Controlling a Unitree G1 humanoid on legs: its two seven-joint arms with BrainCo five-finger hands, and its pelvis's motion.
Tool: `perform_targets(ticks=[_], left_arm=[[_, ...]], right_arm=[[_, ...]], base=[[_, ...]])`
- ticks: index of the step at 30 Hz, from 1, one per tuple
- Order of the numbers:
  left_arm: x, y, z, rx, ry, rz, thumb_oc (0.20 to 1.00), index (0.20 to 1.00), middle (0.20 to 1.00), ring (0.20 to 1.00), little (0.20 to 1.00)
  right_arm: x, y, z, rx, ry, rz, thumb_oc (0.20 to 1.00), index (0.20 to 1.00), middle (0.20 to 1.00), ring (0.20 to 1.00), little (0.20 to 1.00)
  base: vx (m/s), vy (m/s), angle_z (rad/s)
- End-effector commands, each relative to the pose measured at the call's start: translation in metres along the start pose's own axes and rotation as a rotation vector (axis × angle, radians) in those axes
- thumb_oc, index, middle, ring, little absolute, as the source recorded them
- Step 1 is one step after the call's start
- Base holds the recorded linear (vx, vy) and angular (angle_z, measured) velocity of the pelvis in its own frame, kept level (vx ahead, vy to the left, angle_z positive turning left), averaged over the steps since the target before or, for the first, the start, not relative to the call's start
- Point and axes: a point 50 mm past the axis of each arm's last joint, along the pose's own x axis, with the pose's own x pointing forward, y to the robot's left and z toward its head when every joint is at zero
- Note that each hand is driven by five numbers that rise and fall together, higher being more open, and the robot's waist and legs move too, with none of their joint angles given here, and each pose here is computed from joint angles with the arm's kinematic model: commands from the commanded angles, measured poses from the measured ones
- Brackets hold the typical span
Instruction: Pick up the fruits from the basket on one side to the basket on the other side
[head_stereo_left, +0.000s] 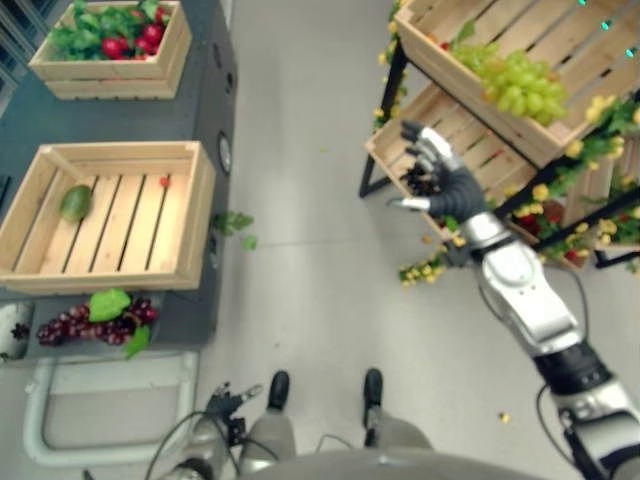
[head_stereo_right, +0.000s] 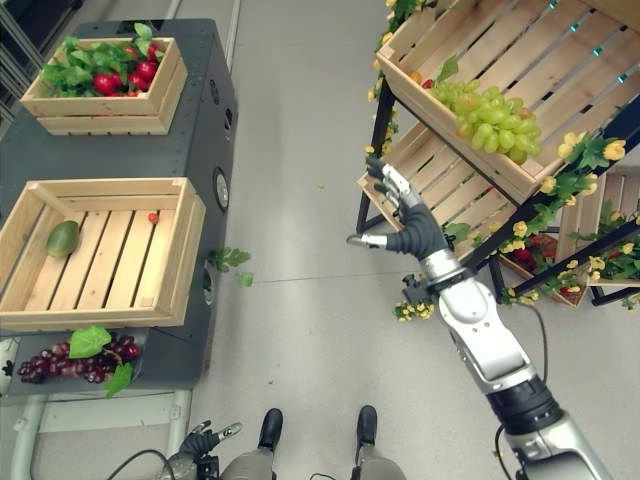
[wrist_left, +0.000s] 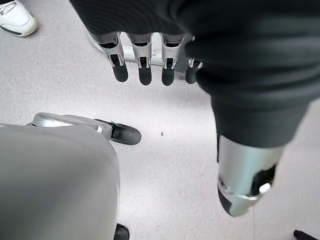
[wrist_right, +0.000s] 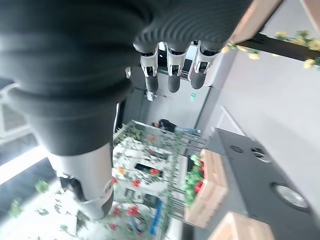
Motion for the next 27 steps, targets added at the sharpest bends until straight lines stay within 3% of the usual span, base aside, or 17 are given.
perform_targets(ticks=[1, 7, 20, 26, 27], left_arm=[[0.001, 0.012, -0.001, -0.016, 0.000, 0.039, 1.000, 1.000, 1.000, 1.000, 1.000], [0.001, 0.018, -0.001, -0.016, -0.010, 0.037, 1.000, 1.000, 1.000, 1.000, 1.000], [-0.007, -0.002, -0.030, -0.257, 0.071, 0.011, 1.000, 1.000, 1.000, 1.000, 1.000], [-0.011, -0.005, -0.041, -0.269, 0.105, 0.005, 1.000, 1.000, 1.000, 1.000, 1.000], [-0.012, -0.006, -0.044, -0.269, 0.113, -0.003, 1.000, 1.000, 1.000, 1.000, 1.000]], right_arm=[[-0.012, -0.016, 0.004, -0.073, -0.029, -0.080, 1.000, 1.000, 1.000, 1.000, 1.000], [-0.078, -0.013, -0.054, -0.025, 0.290, -0.136, 1.000, 1.000, 1.000, 1.000, 1.000], [-0.136, -0.007, -0.120, -0.016, 0.677, -0.166, 1.000, 1.000, 1.000, 1.000, 1.000], [-0.188, 0.007, -0.158, -0.050, 0.970, -0.168, 1.000, 1.000, 1.000, 1.000, 1.000], [-0.212, 0.015, -0.173, -0.038, 1.110, -0.159, 1.000, 1.000, 1.000, 1.000, 1.000]], base=[[-0.03, -0.007, 0.77], [0.02, -0.087, 1.30], [-0.13, -0.208, 0.60], [-0.20, -0.074, 0.78], [-0.24, -0.036, 0.55]])
